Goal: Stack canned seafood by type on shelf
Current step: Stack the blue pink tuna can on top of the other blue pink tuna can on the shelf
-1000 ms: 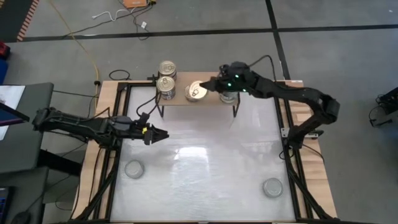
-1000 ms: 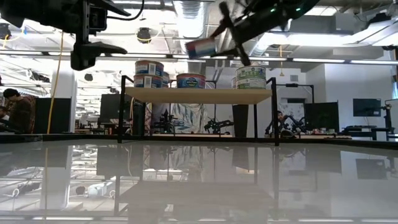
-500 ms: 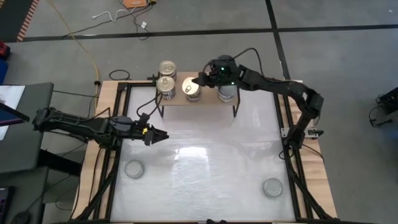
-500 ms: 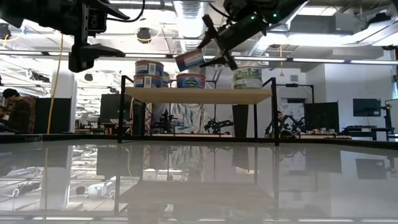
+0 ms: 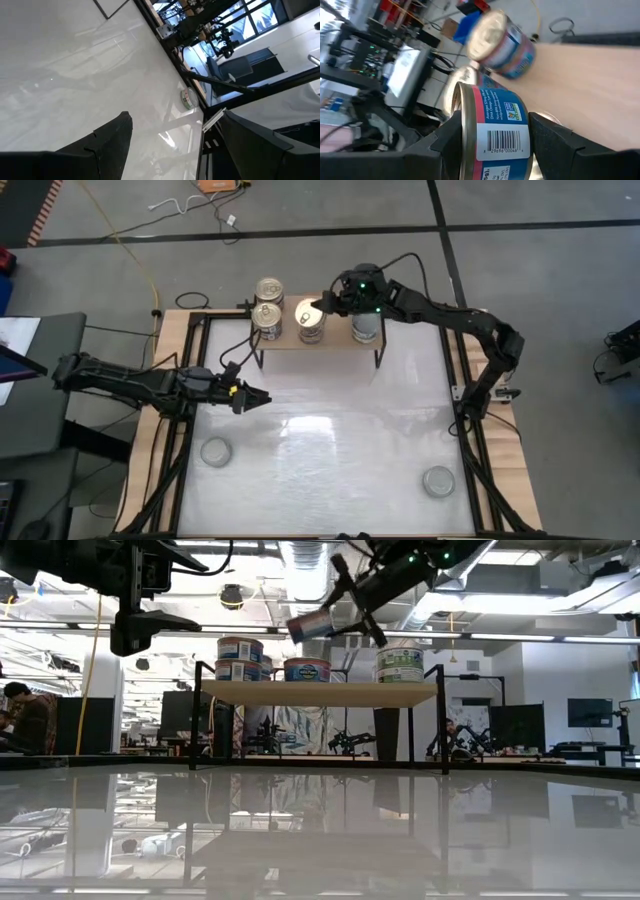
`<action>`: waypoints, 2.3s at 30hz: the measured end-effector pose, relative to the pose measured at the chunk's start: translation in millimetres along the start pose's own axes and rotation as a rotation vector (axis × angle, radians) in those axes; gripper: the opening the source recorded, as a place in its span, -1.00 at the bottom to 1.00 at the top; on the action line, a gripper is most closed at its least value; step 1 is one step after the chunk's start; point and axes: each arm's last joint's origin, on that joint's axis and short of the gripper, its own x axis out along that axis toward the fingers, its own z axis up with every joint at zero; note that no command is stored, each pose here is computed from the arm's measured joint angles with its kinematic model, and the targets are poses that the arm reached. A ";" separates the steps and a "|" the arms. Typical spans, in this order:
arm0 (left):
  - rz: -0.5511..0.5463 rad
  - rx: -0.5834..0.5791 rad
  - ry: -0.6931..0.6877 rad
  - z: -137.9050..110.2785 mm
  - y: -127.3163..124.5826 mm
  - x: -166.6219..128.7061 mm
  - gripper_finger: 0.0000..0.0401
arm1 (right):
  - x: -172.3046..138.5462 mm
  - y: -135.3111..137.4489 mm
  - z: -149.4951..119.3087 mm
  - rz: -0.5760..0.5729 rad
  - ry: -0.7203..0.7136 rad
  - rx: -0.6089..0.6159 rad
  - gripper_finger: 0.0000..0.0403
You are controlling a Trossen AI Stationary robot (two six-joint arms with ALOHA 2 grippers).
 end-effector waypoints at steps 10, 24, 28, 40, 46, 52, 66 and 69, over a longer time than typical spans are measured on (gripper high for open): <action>0.009 0.000 -0.015 0.5 0.2 0.0 0.45 | 4.7 17.9 -4.1 0.048 0.001 -0.105 0.11; 0.012 -0.017 -0.019 0.5 0.4 0.0 0.45 | 41.9 -6.6 -19.7 0.038 0.096 -0.130 0.10; 0.018 -0.022 -0.015 0.0 1.0 0.0 0.45 | 40.2 -8.8 -14.3 0.039 0.079 -0.128 0.10; 0.031 -0.041 -0.007 -0.8 2.2 0.0 0.45 | 34.1 -19.1 0.5 0.025 0.067 -0.118 0.10; 0.031 -0.041 -0.007 -0.8 2.3 0.0 0.45 | 32.7 -18.3 6.3 0.073 0.056 -0.124 0.10; 0.032 -0.047 -0.006 -0.8 2.3 0.0 0.45 | 26.5 -22.1 13.9 0.059 0.044 -0.126 0.10; 0.031 -0.049 -0.006 -0.8 2.2 0.0 0.45 | 24.8 -19.7 6.1 0.025 0.082 -0.161 0.10; 0.031 -0.049 -0.006 -0.8 2.2 0.0 0.45 | 25.6 -18.2 2.8 0.023 0.095 -0.162 0.10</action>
